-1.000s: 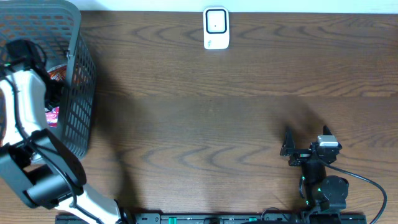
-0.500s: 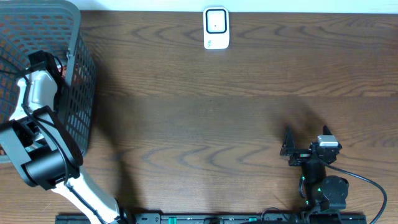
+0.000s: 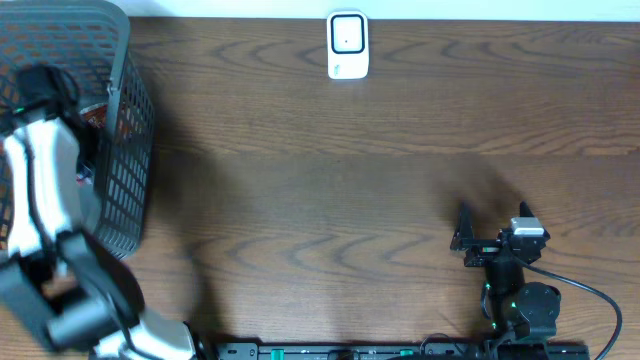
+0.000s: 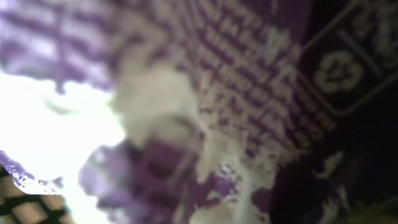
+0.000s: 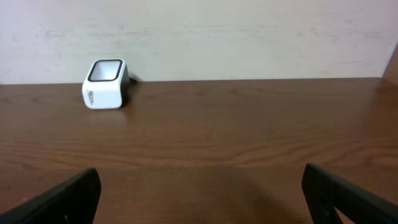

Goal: Scan the item barcode
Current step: 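Reach into the basket and grasp the purple package with left gripper, then carry the purple package out and set it on the table center, then move the right gripper to the purple package and grasp it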

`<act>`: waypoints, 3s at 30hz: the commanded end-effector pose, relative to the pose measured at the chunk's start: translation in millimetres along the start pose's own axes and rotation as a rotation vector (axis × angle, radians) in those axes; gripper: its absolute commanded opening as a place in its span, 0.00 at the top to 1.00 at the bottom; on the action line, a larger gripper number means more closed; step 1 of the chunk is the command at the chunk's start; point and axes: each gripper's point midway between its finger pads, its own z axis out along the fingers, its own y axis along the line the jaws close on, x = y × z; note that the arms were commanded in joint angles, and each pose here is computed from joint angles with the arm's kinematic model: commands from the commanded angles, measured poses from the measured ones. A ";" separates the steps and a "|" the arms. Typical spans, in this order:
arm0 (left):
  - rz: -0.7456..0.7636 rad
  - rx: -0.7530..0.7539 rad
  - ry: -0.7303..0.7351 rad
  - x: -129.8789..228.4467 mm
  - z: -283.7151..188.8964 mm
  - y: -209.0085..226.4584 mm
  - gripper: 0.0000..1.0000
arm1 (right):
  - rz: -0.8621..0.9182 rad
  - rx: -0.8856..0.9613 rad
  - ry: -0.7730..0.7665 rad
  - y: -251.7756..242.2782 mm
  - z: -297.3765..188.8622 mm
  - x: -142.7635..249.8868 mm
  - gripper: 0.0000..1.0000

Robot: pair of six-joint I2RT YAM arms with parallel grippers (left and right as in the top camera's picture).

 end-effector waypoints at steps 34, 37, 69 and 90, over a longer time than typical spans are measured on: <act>0.495 0.965 0.029 158.4 -234.5 -296.6 0.93 | 0.007 0.006 0.000 -1.8 -0.2 0.7 0.01; 0.465 0.894 0.188 192.2 -204.2 -320.1 0.93 | 0.007 0.006 0.000 -1.8 -0.2 0.7 0.01; 0.142 0.937 -0.105 86.0 -271.6 -169.0 0.06 | 0.007 0.006 0.000 -1.8 -0.2 0.7 0.01; 0.066 0.867 -0.061 80.2 -251.3 -144.5 0.02 | 0.396 -0.553 -0.231 82.0 -48.2 -138.9 0.01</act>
